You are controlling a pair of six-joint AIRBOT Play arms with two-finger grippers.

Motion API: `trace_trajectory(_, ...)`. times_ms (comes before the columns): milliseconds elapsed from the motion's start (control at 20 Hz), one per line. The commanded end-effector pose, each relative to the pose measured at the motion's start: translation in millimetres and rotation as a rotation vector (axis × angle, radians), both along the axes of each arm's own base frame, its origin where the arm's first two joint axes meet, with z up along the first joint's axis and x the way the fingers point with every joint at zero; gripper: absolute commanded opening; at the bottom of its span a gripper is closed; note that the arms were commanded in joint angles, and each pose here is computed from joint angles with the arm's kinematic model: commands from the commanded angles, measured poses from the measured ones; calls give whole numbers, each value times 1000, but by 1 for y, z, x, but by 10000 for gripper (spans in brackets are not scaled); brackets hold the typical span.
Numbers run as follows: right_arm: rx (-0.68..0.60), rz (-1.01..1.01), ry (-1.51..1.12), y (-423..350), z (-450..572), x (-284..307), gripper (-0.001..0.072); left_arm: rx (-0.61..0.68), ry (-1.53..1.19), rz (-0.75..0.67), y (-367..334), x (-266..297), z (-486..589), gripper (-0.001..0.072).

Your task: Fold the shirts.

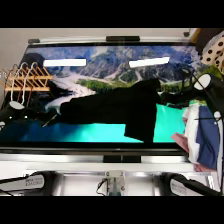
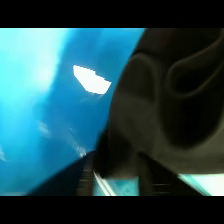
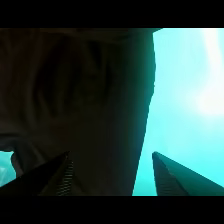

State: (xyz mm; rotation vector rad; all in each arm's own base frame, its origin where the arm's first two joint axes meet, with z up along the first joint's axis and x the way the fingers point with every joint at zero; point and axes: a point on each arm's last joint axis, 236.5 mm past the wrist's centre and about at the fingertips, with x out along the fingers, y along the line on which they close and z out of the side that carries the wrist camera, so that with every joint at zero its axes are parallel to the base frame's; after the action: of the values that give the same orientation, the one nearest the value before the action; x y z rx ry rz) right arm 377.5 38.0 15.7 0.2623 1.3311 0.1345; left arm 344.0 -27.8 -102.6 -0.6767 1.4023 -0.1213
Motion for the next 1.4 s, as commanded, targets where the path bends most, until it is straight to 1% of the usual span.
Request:
trace_trajectory(0, -20, 10, 37, -3, -12, -6, 686, 16, -10, -1, -2, 4, -7, 155)
trace_trajectory(100, -16, 10, 103, -3, -35, -16, 686, 12, -10, -7, -3, 5, -5, 63)
trace_trajectory(150, -1, 9, 148, 0, -49, -22, 685, 8, -12, -19, -4, 5, -1, 30)
trace_trajectory(250, 50, 21, 221, 12, -73, -30, 681, -3, -19, -57, -7, 6, 7, 30)
trace_trajectory(350, 55, 39, 274, 13, -93, -34, 679, -21, -12, -87, -10, 5, 16, 30)
trace_trajectory(450, 63, 25, 284, 14, -108, -29, 608, -30, -20, -129, -13, 4, 23, 30)
trace_trajectory(750, 48, -90, 35, 4, -113, 37, 608, -42, -9, -149, -16, -1, 29, 30)
trace_trajectory(850, 47, -103, 26, 4, -120, 42, 608, -42, -9, -149, -16, -1, 29, 30)
trace_trajectory(900, 62, -110, 42, 6, -126, 41, 593, -42, -10, -148, -16, -1, 29, 30)
trace_trajectory(1000, 98, -109, 75, 15, -134, 37, 405, -40, -12, -145, -16, 0, 29, 30)
trace_trajectory(1050, 110, -93, 82, 18, -134, 35, 279, -41, -10, -143, -16, 0, 29, 30)
trace_trajectory(1100, 111, -73, 86, 20, -131, 32, 120, -40, -13, -144, -16, 0, 30, 29)
trace_trajectory(1150, 109, -62, 73, 20, -124, 32, 65, -36, -26, -144, -15, 3, 34, 29)
trace_trajectory(1250, 98, -20, -28, 19, -88, 42, 65, -6, -115, -146, -11, 21, 62, 28)
trace_trajectory(1350, 92, 41, -208, 23, -13, 59, 65, 51, -297, -148, -4, 50, 127, 28)
